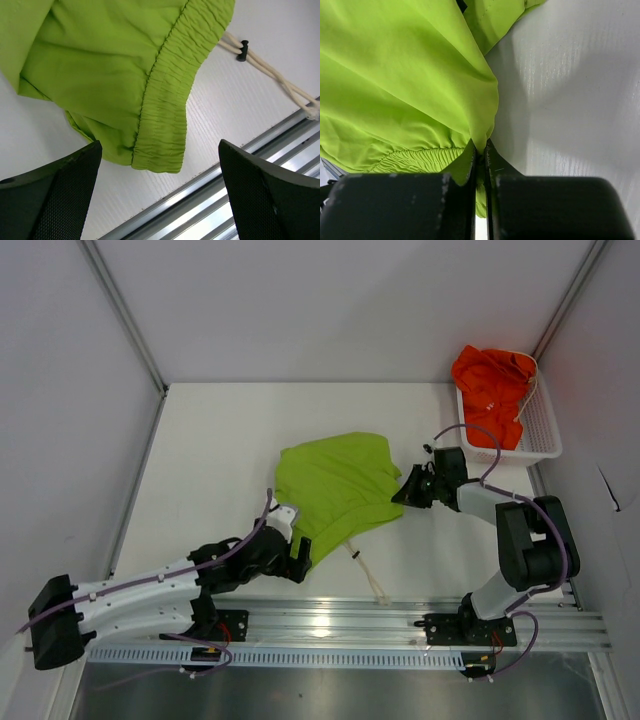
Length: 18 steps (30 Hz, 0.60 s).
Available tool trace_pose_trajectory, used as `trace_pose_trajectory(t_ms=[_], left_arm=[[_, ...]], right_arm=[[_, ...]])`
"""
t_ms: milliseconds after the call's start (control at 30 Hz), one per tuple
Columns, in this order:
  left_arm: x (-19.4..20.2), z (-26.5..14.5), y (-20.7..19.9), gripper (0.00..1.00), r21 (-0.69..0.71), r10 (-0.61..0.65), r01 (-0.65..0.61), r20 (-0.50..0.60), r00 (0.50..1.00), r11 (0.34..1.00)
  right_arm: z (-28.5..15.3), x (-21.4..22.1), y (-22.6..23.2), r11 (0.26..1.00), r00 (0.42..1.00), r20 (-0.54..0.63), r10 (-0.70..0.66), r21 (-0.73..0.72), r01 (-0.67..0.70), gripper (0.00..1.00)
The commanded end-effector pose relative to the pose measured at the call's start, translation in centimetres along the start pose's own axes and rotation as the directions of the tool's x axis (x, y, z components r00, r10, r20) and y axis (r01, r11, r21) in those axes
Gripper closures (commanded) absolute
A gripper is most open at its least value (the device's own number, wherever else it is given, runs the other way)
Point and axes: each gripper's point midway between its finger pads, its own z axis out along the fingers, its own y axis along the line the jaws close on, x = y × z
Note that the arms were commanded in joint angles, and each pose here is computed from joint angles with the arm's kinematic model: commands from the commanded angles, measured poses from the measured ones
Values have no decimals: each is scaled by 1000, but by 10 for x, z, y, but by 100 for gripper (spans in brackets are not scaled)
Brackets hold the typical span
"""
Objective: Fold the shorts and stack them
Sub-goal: Flatten the shorts out
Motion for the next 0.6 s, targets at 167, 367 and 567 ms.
trace_pose_trajectory(t_ms=[167,367,567], left_arm=[[-9,13,6,3,-131,69,-71,-21,997,989],[6,28,-5,17,-99,68,-78,-99,993,992],[37,33,-9,49,-47,89,-101,-202,975,994]], right_arm=[[-11,-10,7,999,998,46,-48,-20,49,100],[-9,-1,-2,999,999,29,-30,-9,31,100],[-13,-8,-6,1000,998,57,-25,10,25,100]])
